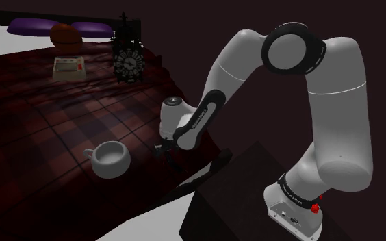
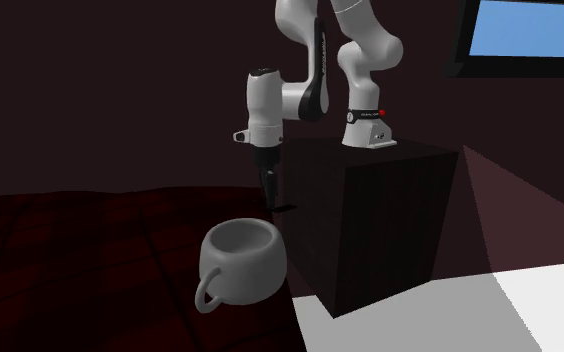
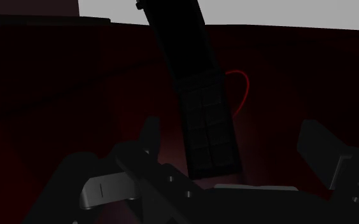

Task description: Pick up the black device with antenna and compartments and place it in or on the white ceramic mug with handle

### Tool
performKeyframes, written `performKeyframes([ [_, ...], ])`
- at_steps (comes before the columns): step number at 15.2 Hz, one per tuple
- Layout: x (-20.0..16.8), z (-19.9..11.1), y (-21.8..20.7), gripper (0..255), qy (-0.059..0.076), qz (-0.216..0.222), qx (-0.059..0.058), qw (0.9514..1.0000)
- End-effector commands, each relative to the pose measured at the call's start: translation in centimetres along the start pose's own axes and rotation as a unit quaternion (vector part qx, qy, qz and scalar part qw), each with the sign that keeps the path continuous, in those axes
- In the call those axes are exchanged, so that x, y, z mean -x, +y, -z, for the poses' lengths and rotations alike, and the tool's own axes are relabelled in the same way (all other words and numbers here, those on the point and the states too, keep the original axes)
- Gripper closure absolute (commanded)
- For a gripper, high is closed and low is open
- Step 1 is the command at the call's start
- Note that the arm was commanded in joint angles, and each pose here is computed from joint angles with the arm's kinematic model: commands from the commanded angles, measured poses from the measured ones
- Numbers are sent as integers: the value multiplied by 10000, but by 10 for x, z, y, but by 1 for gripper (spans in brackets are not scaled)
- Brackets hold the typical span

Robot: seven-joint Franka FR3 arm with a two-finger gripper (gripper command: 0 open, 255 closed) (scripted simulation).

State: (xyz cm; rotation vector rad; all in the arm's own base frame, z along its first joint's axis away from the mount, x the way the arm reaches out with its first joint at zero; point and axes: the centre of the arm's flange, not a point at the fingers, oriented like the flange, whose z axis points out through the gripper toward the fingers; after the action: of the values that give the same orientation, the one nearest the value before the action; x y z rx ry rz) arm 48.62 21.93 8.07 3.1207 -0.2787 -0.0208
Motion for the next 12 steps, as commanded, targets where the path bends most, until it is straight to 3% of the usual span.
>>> performKeyframes([
  [1, -1, -11, 0, 0, 2, 0, -1, 10000],
  [11, -1, -19, 0, 0, 2, 0, -1, 10000],
  [12, -1, -19, 0, 255, 2, 0, -1, 10000],
])
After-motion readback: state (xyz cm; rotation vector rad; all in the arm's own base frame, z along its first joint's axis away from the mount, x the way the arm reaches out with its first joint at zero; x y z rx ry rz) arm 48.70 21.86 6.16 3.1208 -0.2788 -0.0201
